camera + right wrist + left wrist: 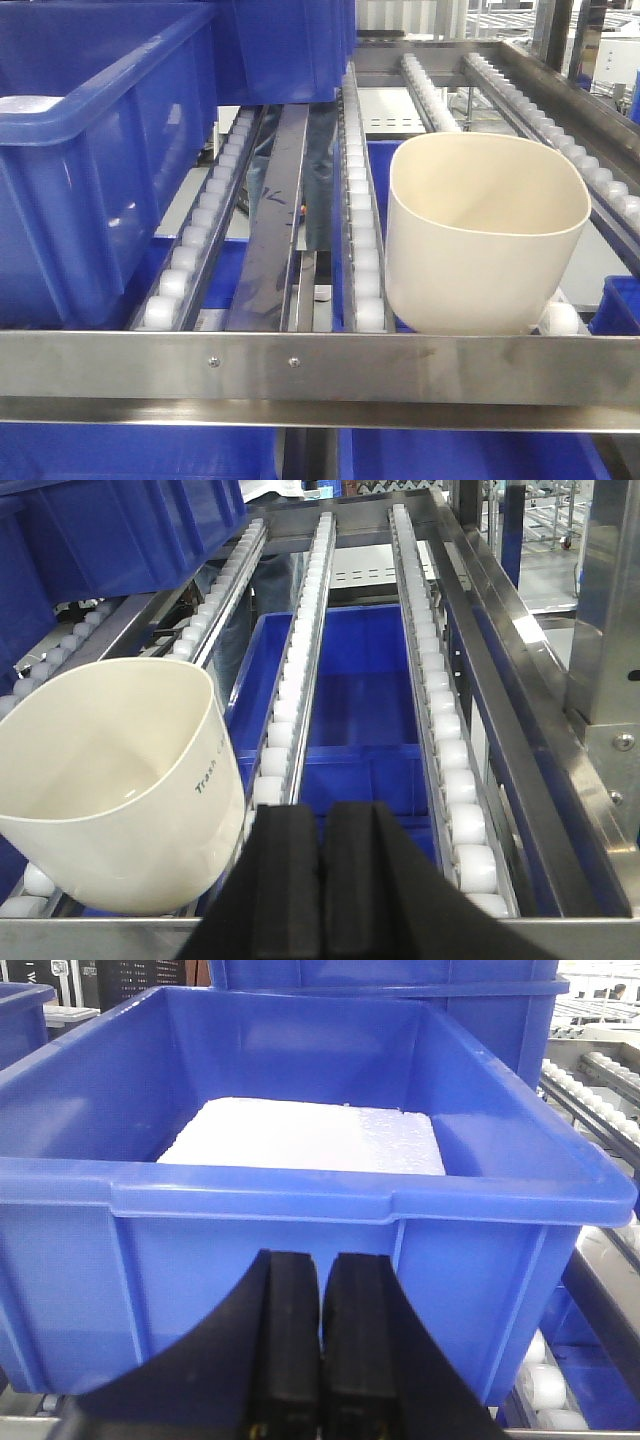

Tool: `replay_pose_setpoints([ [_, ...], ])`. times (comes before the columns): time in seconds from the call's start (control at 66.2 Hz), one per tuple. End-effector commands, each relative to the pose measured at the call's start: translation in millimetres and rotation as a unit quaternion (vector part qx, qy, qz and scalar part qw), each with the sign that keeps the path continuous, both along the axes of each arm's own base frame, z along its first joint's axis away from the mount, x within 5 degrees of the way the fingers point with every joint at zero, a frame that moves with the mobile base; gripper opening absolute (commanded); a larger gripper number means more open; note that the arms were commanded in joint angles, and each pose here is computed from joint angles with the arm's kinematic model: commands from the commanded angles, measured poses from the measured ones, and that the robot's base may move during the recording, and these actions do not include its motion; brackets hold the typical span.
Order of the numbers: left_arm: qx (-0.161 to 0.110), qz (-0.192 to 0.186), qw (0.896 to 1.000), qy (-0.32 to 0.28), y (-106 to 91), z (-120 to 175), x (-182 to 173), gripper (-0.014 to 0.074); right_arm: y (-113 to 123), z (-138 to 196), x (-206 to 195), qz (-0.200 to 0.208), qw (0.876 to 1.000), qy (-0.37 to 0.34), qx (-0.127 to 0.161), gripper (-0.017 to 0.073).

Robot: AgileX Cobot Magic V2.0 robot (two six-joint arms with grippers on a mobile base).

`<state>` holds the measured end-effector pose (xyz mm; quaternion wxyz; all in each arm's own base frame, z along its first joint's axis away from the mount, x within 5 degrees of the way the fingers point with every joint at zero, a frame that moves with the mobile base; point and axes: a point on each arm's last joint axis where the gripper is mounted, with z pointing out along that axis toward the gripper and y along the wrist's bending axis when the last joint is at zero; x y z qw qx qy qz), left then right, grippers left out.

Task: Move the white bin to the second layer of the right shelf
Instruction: 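Raise the open right gripper away from the white bin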

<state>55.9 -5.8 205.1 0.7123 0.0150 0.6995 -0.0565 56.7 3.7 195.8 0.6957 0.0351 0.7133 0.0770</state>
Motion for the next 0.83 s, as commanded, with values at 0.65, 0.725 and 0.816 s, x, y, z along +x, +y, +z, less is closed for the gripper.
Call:
replay_pose_setpoints([
  [0.65, -0.007, 0.000, 1.000, -0.025, 0.2, -4.6, 1.1, 0.0085, -1.3, 14.8, -2.6, -0.008, 0.998, -0.063, -0.003, 0.0056],
  [0.725, -0.007, 0.000, 1.000, -0.025, 0.2, -4.6, 1.1, 0.0085, -1.3, 14.8, -2.6, -0.008, 0.998, -0.063, -0.003, 0.0056],
  [0.816, -0.007, 0.000, 1.000, -0.025, 0.2, -4.6, 1.1, 0.0085, -1.3, 14.8, -2.6, -0.008, 0.998, -0.063, -0.003, 0.0056],
])
